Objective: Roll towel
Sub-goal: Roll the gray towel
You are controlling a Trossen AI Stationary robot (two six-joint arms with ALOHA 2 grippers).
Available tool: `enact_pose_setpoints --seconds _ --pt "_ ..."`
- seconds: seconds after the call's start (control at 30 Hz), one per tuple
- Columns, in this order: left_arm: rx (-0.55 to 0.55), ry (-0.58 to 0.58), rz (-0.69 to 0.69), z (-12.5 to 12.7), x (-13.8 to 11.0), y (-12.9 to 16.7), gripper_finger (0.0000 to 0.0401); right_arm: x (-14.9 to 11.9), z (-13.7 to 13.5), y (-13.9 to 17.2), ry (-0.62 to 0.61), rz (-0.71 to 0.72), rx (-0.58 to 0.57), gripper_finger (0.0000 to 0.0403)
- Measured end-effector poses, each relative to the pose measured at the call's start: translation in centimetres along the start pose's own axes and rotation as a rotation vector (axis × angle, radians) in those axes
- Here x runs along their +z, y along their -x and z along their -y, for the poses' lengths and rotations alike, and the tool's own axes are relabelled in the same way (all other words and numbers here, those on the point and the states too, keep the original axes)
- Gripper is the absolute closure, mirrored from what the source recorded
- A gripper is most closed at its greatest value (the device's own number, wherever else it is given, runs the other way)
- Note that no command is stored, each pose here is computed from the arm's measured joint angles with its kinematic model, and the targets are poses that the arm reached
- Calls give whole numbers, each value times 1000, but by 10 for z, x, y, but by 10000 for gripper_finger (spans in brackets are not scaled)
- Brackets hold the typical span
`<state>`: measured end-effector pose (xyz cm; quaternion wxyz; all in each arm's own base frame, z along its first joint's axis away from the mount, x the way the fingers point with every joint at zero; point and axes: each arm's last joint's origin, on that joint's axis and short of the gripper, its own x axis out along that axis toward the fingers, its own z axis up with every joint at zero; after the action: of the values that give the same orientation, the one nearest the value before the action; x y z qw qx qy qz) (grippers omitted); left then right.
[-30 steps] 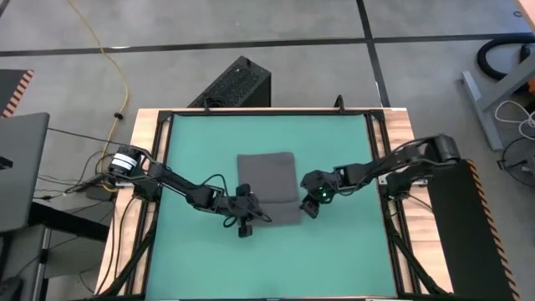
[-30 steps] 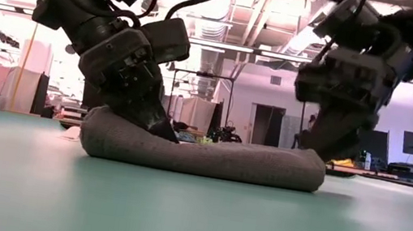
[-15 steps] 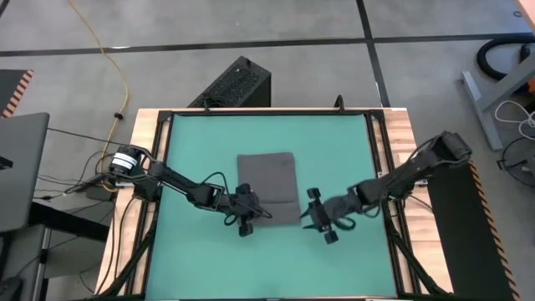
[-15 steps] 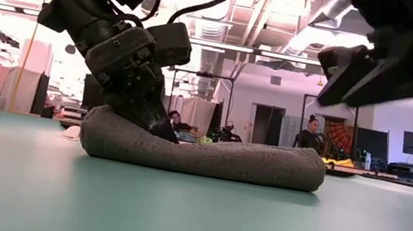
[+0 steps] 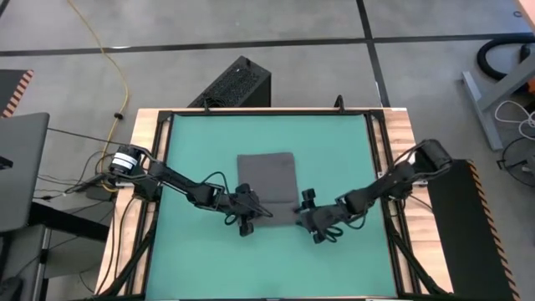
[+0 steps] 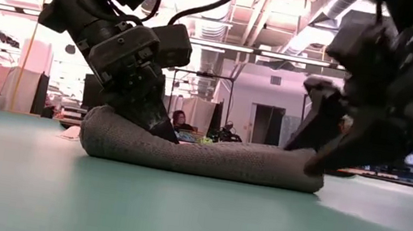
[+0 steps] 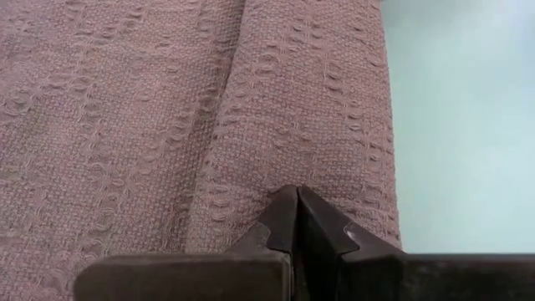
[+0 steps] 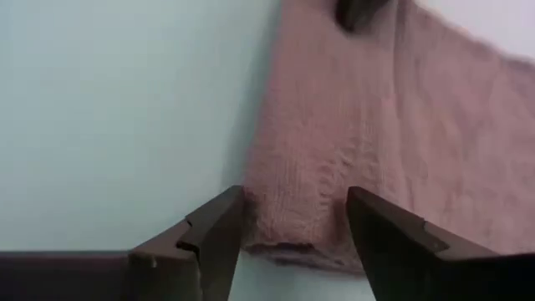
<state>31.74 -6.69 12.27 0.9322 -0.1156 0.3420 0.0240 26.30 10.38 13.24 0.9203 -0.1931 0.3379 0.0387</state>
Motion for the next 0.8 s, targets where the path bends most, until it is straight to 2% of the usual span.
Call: enact_pose_setpoints --seconds 0.17,0.27,0.37,0.47,0.53,0.57,0.8 --pt "-18 8 -8 -2 1 0 401 -11 -3 -15 14 -60 -9 154" --pt "-28 11 -13 -3 1 -1 401 -18 -6 -22 -9 -91 -13 166" --pt "-31 -5 -14 -3 1 -1 401 -21 -6 -27 -53 -107 -4 213" --pt "-32 -8 -21 -4 0 -1 401 -22 -4 -28 -75 -109 35 301" --pt "-42 -12 -28 -3 0 -1 401 -20 -1 -27 -113 -101 88 362" --pt "-52 -12 -32 -3 0 -1 401 -19 1 -25 -141 -92 126 370" --pt "-204 -7 -86 15 -7 2 401 -8 20 -16 -486 -59 509 366"
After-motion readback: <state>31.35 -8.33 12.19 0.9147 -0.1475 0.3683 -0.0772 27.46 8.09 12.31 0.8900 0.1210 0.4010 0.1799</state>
